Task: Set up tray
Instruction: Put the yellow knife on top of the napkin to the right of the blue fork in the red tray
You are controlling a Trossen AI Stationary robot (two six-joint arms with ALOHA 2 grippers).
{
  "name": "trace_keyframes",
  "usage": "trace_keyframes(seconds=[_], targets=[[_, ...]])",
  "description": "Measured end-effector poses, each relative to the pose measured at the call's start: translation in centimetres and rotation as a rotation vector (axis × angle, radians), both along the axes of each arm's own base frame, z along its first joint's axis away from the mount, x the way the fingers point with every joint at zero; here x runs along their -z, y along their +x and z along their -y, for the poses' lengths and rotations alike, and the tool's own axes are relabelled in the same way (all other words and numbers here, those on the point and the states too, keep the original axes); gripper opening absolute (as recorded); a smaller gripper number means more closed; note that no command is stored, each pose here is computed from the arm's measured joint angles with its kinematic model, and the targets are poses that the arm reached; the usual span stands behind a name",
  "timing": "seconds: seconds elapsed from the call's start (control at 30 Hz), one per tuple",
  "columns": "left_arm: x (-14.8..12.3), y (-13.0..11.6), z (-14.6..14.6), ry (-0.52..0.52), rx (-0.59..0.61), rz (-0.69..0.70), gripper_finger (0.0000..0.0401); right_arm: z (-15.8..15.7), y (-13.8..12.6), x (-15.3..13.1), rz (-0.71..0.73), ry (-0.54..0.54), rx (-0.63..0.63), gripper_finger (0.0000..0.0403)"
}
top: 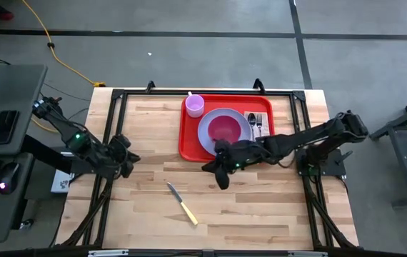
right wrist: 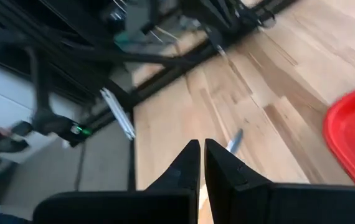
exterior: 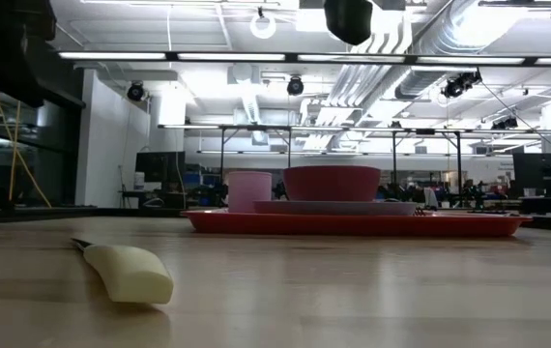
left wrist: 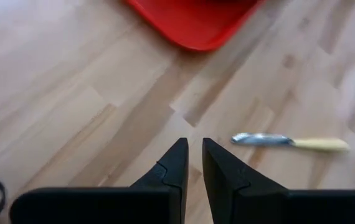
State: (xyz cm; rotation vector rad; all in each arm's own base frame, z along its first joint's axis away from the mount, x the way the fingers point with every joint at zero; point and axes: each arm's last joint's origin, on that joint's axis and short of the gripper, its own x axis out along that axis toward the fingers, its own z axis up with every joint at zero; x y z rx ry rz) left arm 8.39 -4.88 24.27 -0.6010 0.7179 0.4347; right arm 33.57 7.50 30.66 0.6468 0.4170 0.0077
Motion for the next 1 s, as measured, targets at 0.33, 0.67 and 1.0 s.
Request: trace_keyframes(seconds=[0.33, 0.67, 1.0], targets=[[0.5, -1.7, -1.1, -0.088, 0.128, 0.026, 0.0078, -2.7, 4.5, 0.2, -0.310, -0.078, -0.037, 0.0000], [0.3, -2.1, -1.3, -0.086, 0.197, 0.035, 0.0078, -6.1, 8.0, 0.0, -0.406, -0.095, -0.096, 0.0000], [0.3, -2.1, -1.1, -0.067, 0.282, 0.015, 0.0078, -9.6, 9.2, 0.7, -0.404, 0.029, -0.063, 0.0000]])
